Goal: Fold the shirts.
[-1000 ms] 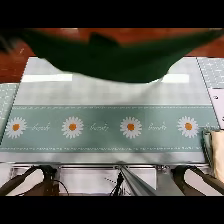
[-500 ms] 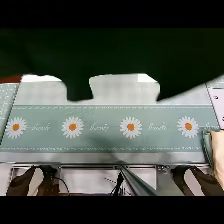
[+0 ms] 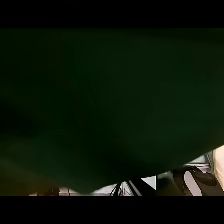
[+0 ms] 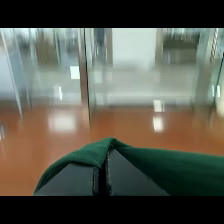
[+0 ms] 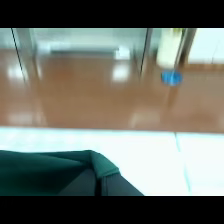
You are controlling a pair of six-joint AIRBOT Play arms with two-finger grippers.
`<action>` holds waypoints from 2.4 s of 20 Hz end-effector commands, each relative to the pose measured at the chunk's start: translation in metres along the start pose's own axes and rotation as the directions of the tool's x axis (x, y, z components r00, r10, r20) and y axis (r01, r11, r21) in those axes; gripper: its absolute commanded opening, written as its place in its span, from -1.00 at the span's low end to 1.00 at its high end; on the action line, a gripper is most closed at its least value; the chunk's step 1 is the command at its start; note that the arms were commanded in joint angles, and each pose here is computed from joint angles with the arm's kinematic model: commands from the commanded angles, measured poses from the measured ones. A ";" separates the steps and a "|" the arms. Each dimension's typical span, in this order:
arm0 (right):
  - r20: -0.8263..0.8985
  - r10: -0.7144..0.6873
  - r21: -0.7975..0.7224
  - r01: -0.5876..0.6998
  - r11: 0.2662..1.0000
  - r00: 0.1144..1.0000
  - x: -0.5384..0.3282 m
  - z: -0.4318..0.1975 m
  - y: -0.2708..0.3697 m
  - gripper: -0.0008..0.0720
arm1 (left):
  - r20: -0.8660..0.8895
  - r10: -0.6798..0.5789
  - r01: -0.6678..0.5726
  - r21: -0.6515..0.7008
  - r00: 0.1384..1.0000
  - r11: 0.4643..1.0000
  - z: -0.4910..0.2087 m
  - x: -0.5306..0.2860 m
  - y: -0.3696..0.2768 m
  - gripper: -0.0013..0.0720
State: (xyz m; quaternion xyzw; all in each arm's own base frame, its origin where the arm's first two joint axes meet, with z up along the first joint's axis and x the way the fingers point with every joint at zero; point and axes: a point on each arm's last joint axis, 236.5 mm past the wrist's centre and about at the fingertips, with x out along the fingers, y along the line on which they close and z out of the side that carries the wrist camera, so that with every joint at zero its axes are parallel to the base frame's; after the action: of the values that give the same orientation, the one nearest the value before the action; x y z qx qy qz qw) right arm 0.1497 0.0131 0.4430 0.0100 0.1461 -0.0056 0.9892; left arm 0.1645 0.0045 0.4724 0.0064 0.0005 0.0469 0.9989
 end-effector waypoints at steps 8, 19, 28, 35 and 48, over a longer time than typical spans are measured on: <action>-0.400 0.170 0.201 -0.095 0.975 0.901 0.251 -0.160 -0.005 -0.92 | -0.447 -0.253 0.092 -0.351 0.858 0.932 -0.239 0.207 -0.029 -0.89; -0.518 0.296 0.431 -0.054 0.901 0.803 0.498 -0.271 -0.017 -0.92 | -0.542 -0.223 -0.102 -0.505 0.810 0.857 -0.417 0.373 -0.041 -0.89; -0.566 0.349 0.464 -0.060 0.884 0.747 0.527 -0.295 -0.008 -0.92 | -0.626 -0.301 -0.128 -0.545 0.720 0.829 -0.460 0.376 -0.051 -0.89; -0.798 0.395 0.385 -0.120 0.915 0.456 0.453 -0.358 -0.011 -0.92 | -0.805 -0.454 0.019 -0.485 0.382 0.875 -0.499 0.296 -0.052 -0.89; -0.831 0.436 0.452 -0.037 0.891 0.345 0.427 -0.398 0.001 0.74 | -0.856 -0.467 -0.046 -0.487 0.221 0.872 -0.535 0.249 -0.052 0.96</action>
State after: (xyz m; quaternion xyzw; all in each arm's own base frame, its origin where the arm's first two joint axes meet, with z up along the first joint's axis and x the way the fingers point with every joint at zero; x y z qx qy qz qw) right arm 0.4543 0.0152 -0.0645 0.1994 0.6458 0.1220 0.7269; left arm 0.4278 -0.0136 -0.0665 -0.2297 0.5781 -0.0933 0.7774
